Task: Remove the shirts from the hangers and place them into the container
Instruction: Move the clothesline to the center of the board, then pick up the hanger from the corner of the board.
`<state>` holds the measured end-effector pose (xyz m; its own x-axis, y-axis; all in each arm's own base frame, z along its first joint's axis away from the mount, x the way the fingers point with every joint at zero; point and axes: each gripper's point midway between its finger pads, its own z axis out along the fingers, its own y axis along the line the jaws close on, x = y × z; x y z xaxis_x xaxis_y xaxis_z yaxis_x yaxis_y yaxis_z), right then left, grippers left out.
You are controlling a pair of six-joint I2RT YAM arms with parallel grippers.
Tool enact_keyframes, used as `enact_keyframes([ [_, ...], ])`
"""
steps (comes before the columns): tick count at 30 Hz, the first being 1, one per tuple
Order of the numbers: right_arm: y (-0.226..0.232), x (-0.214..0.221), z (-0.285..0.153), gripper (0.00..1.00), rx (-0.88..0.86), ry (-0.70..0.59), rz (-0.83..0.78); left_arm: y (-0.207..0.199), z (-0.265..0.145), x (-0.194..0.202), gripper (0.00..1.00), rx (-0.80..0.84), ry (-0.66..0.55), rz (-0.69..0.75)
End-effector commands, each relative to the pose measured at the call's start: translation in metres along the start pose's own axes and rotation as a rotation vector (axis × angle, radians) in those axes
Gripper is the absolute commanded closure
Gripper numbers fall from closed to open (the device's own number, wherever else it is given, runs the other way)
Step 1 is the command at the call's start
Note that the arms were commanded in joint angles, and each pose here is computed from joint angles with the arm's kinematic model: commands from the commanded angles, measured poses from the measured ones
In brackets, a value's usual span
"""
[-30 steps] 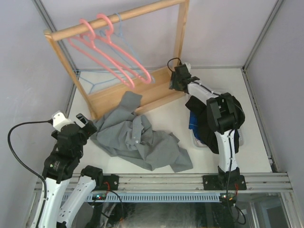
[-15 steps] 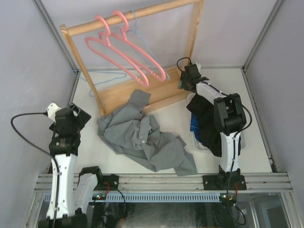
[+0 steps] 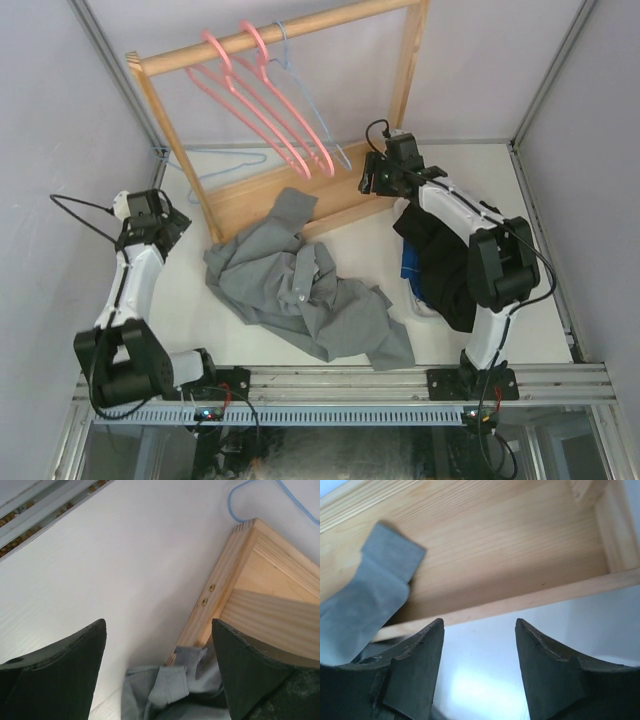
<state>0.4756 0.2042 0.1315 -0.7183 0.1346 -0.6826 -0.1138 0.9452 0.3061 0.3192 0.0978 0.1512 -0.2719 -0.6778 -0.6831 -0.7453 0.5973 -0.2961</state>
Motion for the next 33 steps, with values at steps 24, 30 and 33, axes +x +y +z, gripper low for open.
enact_keyframes([
  [24,0.102,0.056,-0.123,0.42,-0.397,0.0,-0.019,-0.11,0.169,-0.049,0.34,0.035,0.158,-0.13],
  [30,0.092,0.058,-0.119,0.43,-0.385,0.025,0.0,-0.104,0.19,-0.025,0.37,0.005,0.233,-0.116],
  [33,0.086,0.06,-0.116,0.43,-0.376,0.042,0.014,-0.095,0.197,-0.021,0.36,-0.039,0.235,-0.092],
])
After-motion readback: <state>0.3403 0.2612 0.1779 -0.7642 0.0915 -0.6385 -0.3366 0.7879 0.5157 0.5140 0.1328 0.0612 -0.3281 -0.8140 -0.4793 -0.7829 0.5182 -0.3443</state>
